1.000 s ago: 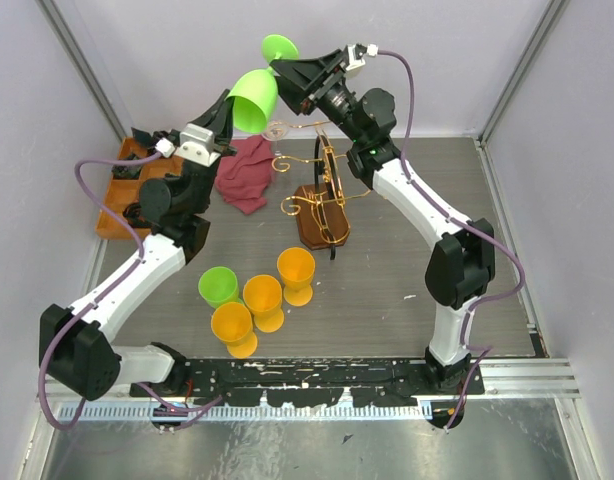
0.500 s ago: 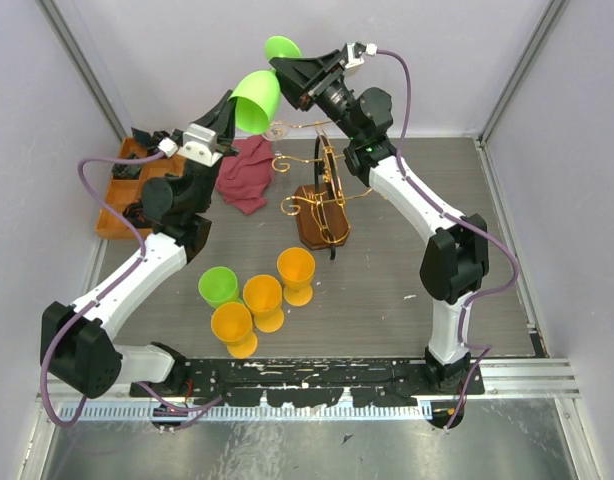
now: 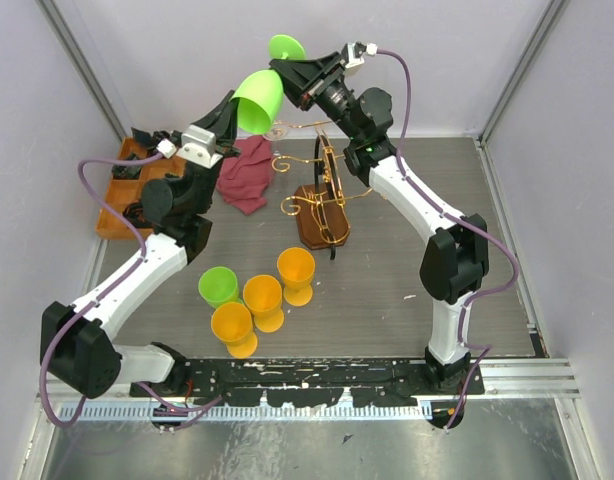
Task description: Place the wine glass upside down on the wine glass rack
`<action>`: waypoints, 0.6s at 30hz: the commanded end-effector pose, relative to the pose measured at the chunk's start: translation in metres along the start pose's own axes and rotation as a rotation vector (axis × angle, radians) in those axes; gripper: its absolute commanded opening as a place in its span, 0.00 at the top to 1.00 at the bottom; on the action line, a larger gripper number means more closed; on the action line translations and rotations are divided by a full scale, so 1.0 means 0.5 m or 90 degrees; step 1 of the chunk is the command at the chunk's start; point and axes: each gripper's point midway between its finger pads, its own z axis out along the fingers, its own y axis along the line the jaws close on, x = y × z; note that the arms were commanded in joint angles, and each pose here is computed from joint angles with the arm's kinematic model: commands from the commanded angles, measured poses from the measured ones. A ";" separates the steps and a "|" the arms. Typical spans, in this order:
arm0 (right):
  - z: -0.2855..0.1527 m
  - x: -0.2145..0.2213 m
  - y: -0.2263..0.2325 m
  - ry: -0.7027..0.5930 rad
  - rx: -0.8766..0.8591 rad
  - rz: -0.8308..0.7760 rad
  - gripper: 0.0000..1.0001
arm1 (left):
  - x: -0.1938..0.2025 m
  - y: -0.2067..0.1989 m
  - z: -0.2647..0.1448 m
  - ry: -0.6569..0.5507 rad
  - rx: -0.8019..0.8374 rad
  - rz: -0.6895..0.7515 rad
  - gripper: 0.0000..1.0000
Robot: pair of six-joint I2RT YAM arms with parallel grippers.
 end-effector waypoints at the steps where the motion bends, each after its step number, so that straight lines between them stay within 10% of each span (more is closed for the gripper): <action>1: 0.010 -0.010 0.088 -0.014 -0.079 -0.028 0.64 | -0.046 -0.010 0.000 -0.040 0.013 -0.020 1.00; 18: 0.008 -0.022 0.099 -0.014 -0.068 -0.077 0.93 | -0.018 -0.036 -0.022 -0.001 0.048 -0.018 0.76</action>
